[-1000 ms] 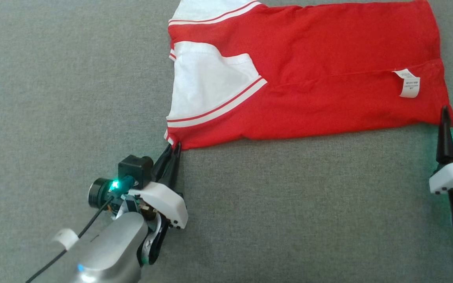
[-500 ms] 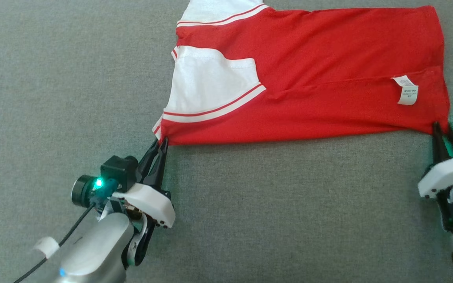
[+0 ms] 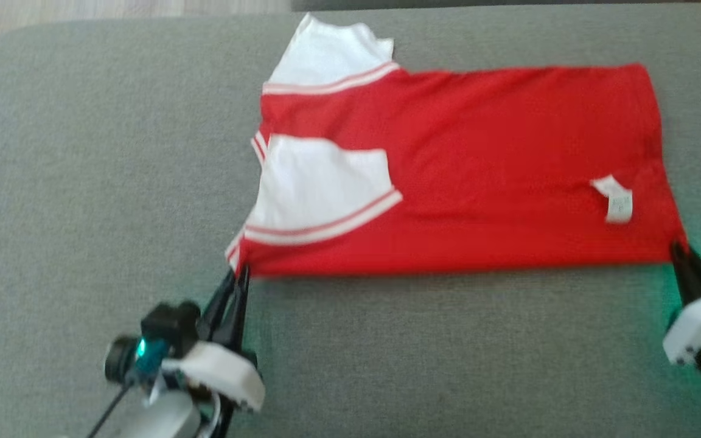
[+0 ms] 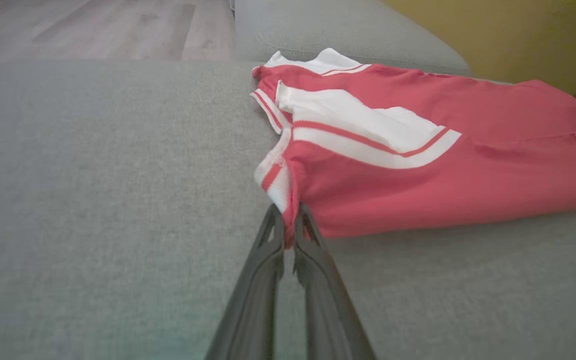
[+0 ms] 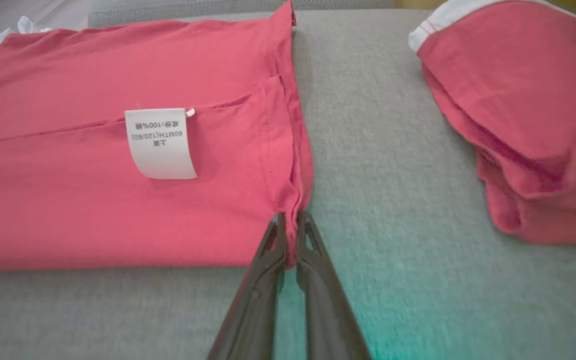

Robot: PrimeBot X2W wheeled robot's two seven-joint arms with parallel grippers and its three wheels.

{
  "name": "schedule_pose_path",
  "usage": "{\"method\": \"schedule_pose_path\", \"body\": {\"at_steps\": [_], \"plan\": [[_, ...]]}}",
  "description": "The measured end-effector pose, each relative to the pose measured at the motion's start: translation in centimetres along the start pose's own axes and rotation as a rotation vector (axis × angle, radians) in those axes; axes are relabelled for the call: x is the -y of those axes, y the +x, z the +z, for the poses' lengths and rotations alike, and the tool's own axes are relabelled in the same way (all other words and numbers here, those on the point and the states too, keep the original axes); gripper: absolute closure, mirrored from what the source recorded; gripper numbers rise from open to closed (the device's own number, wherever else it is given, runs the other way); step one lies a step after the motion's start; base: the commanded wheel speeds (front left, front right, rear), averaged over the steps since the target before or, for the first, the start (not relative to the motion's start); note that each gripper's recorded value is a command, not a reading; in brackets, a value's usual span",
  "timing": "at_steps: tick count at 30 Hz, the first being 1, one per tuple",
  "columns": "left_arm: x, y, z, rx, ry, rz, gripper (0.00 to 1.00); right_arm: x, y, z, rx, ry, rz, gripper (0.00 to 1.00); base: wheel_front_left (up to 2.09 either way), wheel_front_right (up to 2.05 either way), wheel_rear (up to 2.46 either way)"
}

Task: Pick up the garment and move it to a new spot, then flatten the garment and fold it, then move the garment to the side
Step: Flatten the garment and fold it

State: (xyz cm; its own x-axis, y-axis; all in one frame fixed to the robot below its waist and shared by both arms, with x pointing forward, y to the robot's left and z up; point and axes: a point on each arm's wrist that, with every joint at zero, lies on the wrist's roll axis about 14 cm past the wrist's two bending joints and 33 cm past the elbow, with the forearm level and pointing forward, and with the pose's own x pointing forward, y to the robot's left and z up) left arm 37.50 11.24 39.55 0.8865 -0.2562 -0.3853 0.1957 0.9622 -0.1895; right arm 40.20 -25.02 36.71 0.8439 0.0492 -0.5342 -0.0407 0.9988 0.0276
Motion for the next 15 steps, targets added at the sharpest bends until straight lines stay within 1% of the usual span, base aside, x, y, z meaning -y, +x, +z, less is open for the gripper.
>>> {"method": "schedule_pose_path", "body": {"at_steps": [3, 10, 11, 12, 13, 14, 15], "plan": [[0.6, -1.5, -1.3, -0.038, -0.041, 0.001, 1.0, 0.6, -2.0, -1.3, -0.05, -0.006, -0.006, 1.0, 0.0, 0.0, 0.0], [1.6, -4.5, -4.1, -0.136, -0.118, -0.011, 1.0, 1.1, -5.9, -3.5, -0.132, 0.019, -0.019, 1.0, 0.0, 0.0, 0.0], [1.7, -4.7, -4.3, -0.149, -0.123, -0.014, 1.0, 1.1, -6.2, -3.6, -0.134, 0.024, -0.023, 0.76, 0.0, 0.0, 0.0], [1.8, -4.8, -4.5, -0.156, -0.121, -0.015, 0.96, 1.2, -6.5, -3.6, -0.134, 0.026, -0.028, 0.26, 0.0, 0.0, 0.0], [1.7, -4.9, -4.5, -0.157, -0.118, -0.012, 0.55, 1.3, -6.6, -3.4, -0.125, 0.023, -0.038, 0.0, 0.0, 0.0, 0.0], [1.6, -4.9, -4.3, -0.155, -0.114, -0.01, 0.0, 1.5, -6.7, -3.1, -0.111, 0.019, -0.05, 0.0, 0.0, 0.0, 0.0], [1.3, -4.9, -4.3, -0.155, -0.106, -0.004, 0.0, 1.8, -6.8, -2.7, -0.098, 0.018, -0.061, 0.0, 0.0, 0.0, 0.0]]}}
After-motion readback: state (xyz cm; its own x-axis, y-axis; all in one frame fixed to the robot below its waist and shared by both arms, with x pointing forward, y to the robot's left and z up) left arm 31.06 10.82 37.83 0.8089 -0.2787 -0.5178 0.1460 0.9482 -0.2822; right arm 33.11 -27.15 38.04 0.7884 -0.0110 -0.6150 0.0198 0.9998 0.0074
